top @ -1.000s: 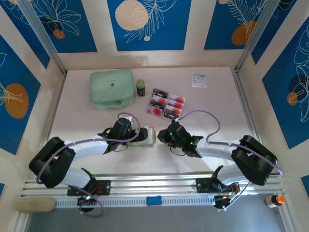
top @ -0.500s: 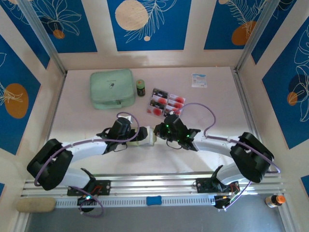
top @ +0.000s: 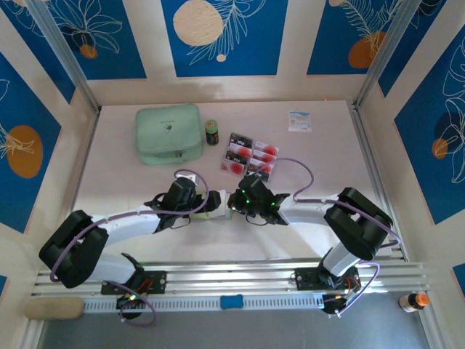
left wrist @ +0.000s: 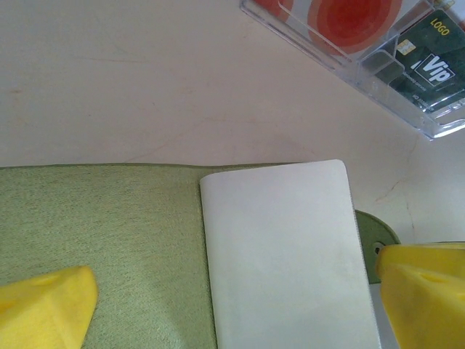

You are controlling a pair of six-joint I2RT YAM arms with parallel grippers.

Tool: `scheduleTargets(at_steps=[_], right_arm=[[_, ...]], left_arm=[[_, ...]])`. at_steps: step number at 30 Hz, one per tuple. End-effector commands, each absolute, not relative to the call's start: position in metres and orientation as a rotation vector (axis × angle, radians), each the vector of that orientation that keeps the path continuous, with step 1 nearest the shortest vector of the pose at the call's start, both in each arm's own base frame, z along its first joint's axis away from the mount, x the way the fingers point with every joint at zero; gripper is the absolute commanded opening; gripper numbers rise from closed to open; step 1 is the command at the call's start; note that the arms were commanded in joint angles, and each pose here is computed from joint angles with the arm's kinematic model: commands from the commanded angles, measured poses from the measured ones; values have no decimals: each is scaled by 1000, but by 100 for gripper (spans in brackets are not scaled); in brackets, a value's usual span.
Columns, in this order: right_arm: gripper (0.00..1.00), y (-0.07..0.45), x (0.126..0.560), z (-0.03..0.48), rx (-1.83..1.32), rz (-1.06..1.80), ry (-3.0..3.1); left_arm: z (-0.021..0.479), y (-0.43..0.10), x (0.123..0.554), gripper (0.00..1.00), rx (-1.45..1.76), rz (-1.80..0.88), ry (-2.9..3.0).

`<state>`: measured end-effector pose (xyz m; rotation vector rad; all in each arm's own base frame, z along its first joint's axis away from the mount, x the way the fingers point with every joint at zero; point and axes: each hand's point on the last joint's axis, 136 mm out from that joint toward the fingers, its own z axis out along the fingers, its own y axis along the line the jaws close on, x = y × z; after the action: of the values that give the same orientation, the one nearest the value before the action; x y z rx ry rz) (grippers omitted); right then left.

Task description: Put the credit cards into the card holder

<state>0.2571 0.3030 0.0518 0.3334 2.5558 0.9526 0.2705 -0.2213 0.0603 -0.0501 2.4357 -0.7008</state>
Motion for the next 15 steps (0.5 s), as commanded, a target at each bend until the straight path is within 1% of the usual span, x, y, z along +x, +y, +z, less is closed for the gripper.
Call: scheduleTargets(at_steps=[1, 10, 15], right_arm=[[0, 301, 262, 51, 358, 954, 2545], [0, 269, 262, 25, 451, 856, 2576], [0, 273, 263, 26, 414, 915, 2581]], left_arm=[[63, -215, 272, 100, -63, -685, 2413], [57, -213, 269, 100, -63, -677, 2422], [53, -211, 268, 100, -63, -669, 2424]])
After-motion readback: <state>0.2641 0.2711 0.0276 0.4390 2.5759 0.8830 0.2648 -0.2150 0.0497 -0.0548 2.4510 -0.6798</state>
